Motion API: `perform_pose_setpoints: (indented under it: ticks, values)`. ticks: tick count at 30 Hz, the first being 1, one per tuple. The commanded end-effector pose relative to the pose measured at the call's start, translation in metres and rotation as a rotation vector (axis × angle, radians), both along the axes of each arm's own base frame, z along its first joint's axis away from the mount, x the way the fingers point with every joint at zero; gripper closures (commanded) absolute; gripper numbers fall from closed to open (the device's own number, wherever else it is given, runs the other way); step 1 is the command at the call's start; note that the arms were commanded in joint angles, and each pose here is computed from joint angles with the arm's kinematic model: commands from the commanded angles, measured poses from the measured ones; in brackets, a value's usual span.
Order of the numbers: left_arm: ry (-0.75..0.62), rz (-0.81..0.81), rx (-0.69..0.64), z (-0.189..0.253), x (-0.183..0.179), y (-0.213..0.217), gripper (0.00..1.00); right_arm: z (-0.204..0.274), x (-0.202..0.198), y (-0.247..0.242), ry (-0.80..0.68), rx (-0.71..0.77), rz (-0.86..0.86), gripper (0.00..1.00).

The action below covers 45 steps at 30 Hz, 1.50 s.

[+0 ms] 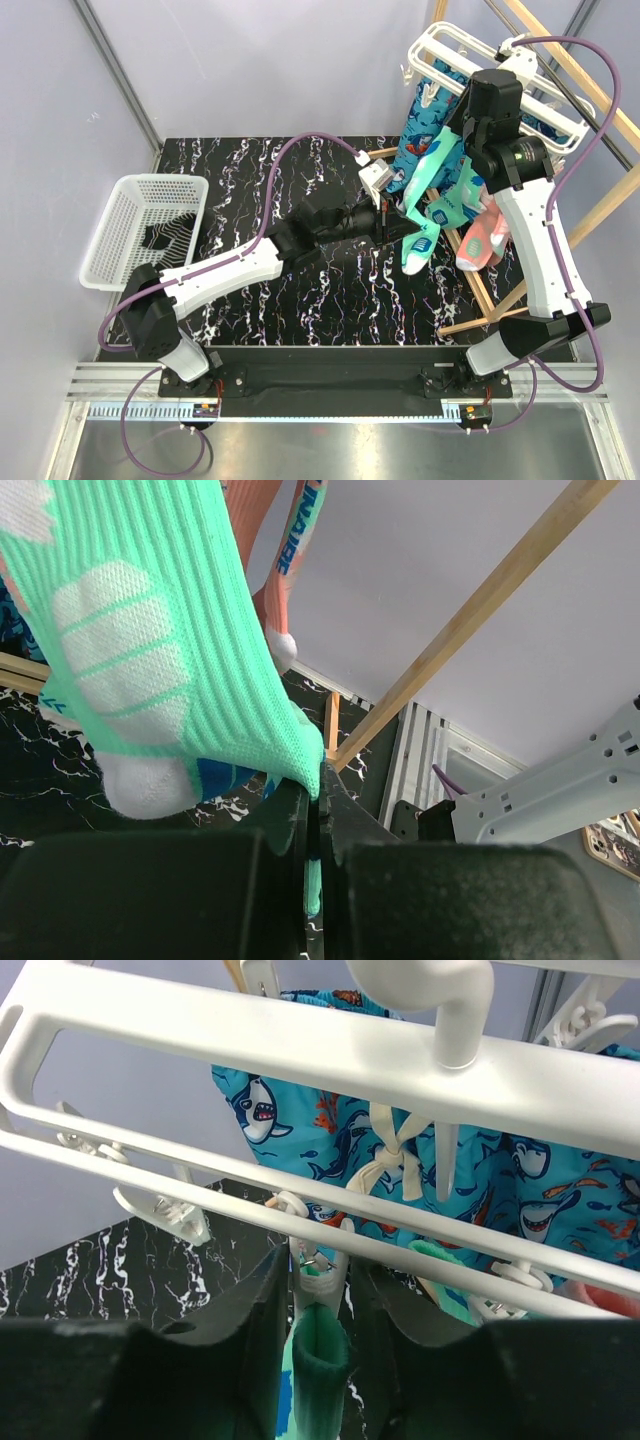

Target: Remove the socks clipped to the hanger

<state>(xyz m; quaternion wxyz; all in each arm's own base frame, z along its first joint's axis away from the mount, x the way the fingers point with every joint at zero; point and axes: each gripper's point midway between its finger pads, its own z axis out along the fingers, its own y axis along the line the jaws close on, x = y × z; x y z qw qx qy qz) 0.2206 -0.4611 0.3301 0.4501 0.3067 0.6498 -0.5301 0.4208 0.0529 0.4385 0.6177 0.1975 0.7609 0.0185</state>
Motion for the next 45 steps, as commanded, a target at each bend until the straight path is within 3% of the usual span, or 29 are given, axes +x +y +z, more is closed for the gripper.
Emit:
perform_pose_setpoints:
  ticks: [1, 5, 8, 11, 12, 14, 27, 29, 30, 34, 39, 40, 45]
  values:
    - [-0.075, -0.002, -0.094, 0.048, -0.007, 0.008, 1.0, 0.032, 0.003, -0.008, -0.11, 0.034, -0.056, 0.59]
    - [-0.068, -0.002, -0.099, 0.046, -0.007, 0.007, 1.0, 0.036, 0.004, -0.01, -0.132, 0.04, -0.071, 0.48]
    - [-0.066, -0.008, -0.099, 0.046, -0.009, 0.006, 1.0, 0.037, 0.005, -0.013, -0.135, 0.038, -0.088, 0.47]
    - [-0.066, -0.01, -0.101, 0.047, -0.009, 0.006, 1.0, 0.042, 0.003, -0.017, -0.153, 0.034, -0.109, 0.58]
    - [-0.066, -0.012, -0.101, 0.047, -0.01, 0.006, 1.0, 0.045, 0.003, -0.017, -0.164, 0.036, -0.109, 0.74]
    - [-0.065, -0.008, -0.101, 0.047, -0.01, 0.006, 1.0, 0.047, 0.004, -0.017, -0.171, 0.036, -0.105, 0.98]
    - [-0.054, 0.047, -0.074, 0.044, -0.006, 0.018, 1.0, 0.039, -0.002, -0.012, -0.147, 0.035, -0.066, 0.99]
    - [-0.054, 0.117, -0.064, 0.049, 0.004, 0.032, 1.0, 0.038, -0.004, -0.01, -0.144, 0.041, -0.055, 0.86]
    - [-0.031, 0.151, -0.034, 0.042, 0.008, 0.04, 1.0, 0.039, -0.006, -0.008, -0.14, 0.045, -0.039, 0.66]
    - [0.081, 0.356, -0.025, 0.04, 0.043, 0.096, 1.0, 0.036, -0.017, -0.002, -0.127, 0.046, 0.018, 0.43]
    - [0.14, 0.643, 0.032, 0.039, 0.09, 0.21, 1.0, 0.022, -0.041, 0.017, -0.096, 0.04, 0.179, 0.12]
    - [0.12, 0.773, 0.041, 0.046, 0.106, 0.25, 1.0, 0.018, -0.046, 0.019, -0.086, 0.044, 0.197, 0.01]
    - [0.17, 1.049, 0.106, 0.05, 0.128, 0.36, 1.0, 0.002, -0.082, 0.037, -0.076, 0.094, 0.343, 0.0]
